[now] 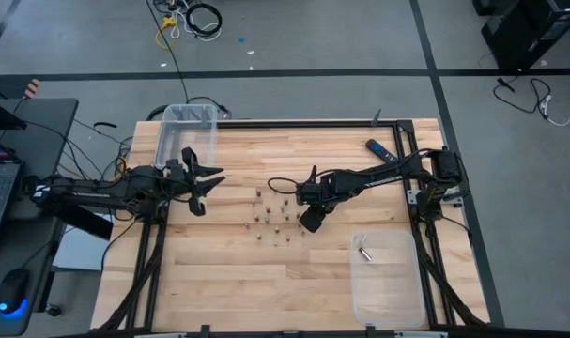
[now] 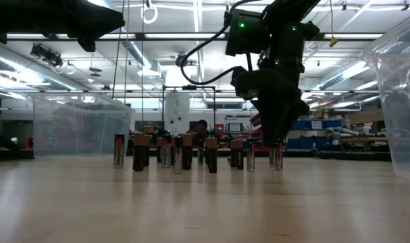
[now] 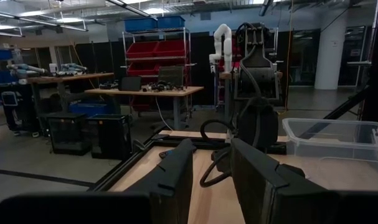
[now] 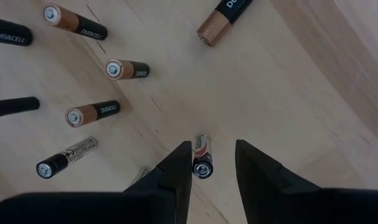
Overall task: Sort batteries
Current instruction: Put the black and silver battery into the bottom transparent bin
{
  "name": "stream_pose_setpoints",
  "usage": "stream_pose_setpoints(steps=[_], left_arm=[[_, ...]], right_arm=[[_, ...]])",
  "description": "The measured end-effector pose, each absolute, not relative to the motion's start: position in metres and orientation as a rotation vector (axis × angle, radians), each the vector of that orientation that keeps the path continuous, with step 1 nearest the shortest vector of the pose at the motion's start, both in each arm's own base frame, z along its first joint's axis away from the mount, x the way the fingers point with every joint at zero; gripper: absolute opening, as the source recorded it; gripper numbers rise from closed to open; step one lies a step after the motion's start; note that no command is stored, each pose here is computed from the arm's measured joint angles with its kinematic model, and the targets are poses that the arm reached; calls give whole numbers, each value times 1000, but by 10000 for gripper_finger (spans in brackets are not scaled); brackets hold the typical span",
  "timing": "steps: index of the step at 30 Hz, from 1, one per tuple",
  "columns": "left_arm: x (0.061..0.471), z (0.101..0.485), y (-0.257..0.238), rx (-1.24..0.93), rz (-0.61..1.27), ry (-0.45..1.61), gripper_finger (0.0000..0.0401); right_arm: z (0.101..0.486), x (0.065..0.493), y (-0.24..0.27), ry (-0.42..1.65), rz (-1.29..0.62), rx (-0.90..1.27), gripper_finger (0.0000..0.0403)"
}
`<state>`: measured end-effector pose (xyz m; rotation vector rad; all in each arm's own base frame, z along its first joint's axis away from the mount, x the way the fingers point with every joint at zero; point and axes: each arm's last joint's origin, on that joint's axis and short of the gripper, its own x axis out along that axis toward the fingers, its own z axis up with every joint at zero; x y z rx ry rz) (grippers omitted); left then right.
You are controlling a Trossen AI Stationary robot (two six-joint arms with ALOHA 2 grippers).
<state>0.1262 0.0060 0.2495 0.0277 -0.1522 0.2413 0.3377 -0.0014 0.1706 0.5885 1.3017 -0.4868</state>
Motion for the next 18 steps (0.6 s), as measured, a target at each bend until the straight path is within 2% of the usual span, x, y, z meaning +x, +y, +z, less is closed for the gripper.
stream_pose_setpoints(steps=[18], left_arm=[[126, 250, 6, 28, 241, -152, 106]], right_arm=[[171, 338, -1, 1292, -491, 599, 76]])
